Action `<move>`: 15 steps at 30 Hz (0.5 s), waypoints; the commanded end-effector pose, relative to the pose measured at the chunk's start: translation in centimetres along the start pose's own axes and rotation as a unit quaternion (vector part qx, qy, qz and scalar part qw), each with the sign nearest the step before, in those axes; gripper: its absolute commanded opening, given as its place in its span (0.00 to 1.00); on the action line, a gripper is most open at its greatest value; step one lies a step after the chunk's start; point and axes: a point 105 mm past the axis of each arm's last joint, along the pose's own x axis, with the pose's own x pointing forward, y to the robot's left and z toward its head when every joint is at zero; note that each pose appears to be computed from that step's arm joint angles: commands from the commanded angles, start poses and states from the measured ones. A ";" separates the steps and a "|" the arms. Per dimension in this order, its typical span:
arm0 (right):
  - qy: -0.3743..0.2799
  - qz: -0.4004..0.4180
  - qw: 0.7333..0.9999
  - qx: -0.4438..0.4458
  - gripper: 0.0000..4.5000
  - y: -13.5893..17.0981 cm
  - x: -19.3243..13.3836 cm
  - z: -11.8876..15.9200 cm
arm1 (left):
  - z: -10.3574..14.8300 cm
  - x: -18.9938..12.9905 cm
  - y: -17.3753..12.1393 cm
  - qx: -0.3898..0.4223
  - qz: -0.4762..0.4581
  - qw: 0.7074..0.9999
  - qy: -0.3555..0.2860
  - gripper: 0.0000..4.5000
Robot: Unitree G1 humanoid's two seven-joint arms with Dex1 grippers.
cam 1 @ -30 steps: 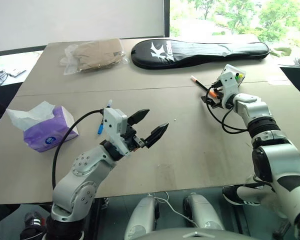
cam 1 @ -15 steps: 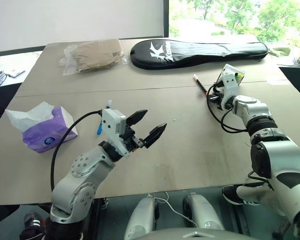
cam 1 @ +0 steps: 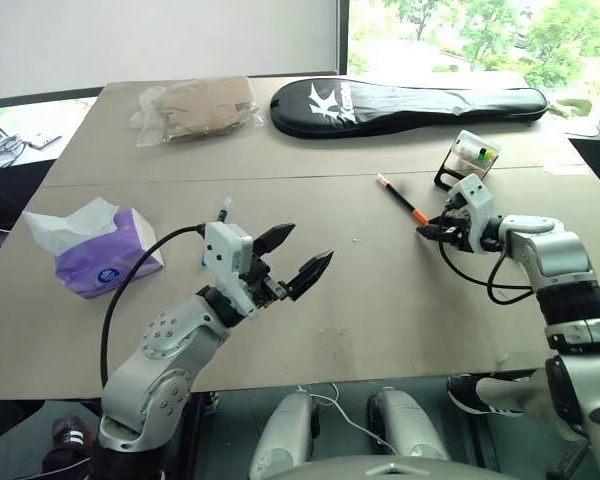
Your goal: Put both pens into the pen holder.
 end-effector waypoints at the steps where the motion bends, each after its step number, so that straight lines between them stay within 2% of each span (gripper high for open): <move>1: 0.006 -0.024 0.999 -0.031 0.85 0.5 0.6 1.0 | 1.2 0.1 -0.5 0.019 -0.011 0.999 -0.023 1.00; 5: 0.027 -0.042 0.997 -0.058 0.85 0.5 1.9 3.5 | 1.1 0.4 -0.4 0.027 -0.022 0.999 -0.016 1.00; 11: 0.005 0.025 0.999 0.028 0.85 1.7 3.2 9.0 | 1.2 0.5 -0.4 0.029 -0.017 0.999 -0.017 1.00; 15: 0.034 0.009 0.998 0.043 0.85 2.2 5.7 9.7 | 1.2 0.6 -0.5 0.024 -0.012 0.999 -0.021 1.00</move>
